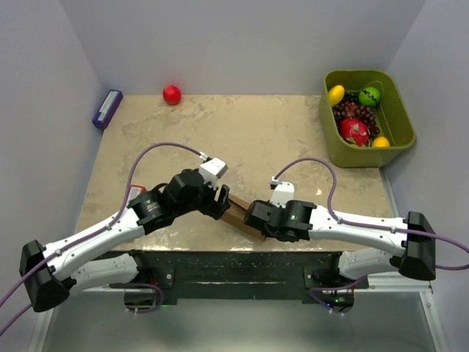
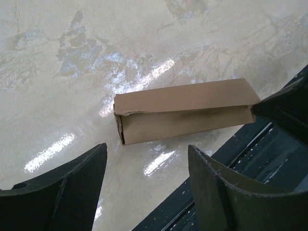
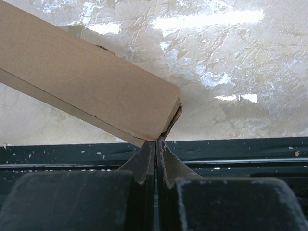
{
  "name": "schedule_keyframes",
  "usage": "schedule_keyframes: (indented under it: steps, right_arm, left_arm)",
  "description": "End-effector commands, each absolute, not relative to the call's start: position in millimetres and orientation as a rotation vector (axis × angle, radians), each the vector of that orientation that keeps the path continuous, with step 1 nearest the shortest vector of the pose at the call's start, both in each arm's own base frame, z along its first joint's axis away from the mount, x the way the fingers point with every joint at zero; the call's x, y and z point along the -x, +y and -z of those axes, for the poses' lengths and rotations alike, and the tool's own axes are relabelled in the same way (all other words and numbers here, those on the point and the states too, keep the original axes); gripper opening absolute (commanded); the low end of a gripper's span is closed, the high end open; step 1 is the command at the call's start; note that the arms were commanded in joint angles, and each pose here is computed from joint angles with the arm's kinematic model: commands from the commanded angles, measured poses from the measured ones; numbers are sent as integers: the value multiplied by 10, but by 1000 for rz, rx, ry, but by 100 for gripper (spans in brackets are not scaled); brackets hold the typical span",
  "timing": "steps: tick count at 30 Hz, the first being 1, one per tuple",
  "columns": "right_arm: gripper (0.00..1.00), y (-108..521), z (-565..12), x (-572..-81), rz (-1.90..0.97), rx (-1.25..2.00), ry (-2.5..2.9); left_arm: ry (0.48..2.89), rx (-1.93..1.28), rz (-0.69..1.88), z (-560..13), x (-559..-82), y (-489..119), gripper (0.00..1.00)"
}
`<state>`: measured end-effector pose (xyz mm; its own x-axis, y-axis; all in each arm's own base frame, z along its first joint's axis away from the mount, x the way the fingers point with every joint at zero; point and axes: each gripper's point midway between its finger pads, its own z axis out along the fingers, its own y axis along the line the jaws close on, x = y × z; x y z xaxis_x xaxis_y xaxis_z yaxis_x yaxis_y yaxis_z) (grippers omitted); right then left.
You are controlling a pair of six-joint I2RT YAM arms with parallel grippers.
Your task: Fold the paper box
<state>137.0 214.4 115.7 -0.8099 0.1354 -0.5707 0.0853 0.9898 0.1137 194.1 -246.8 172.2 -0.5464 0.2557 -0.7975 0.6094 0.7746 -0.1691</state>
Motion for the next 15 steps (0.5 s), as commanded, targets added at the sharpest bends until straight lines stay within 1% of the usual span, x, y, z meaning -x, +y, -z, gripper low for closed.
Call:
schedule_keyframes:
  steps: [1, 2, 8, 15]
  right_arm:
    - [0, 2094, -1175, -1385, -59, -148, 2501]
    - [0, 2093, -1184, -1387, -62, -145, 2498]
    - [0, 2110, -1191, -1400, -70, -145, 2491]
    - [0, 2114, -1177, -1392, -76, -146, 2493]
  left_arm:
    - [2088, -580, 747, -2129, -2058, -2576, 72]
    - [2075, -541, 752, -2160, -2191, -2527, 72]
    - [2090, -512, 744, -2020, -2512, -2546, 72]
    - [2153, -501, 753, -1671, -2638, -2587, 68]
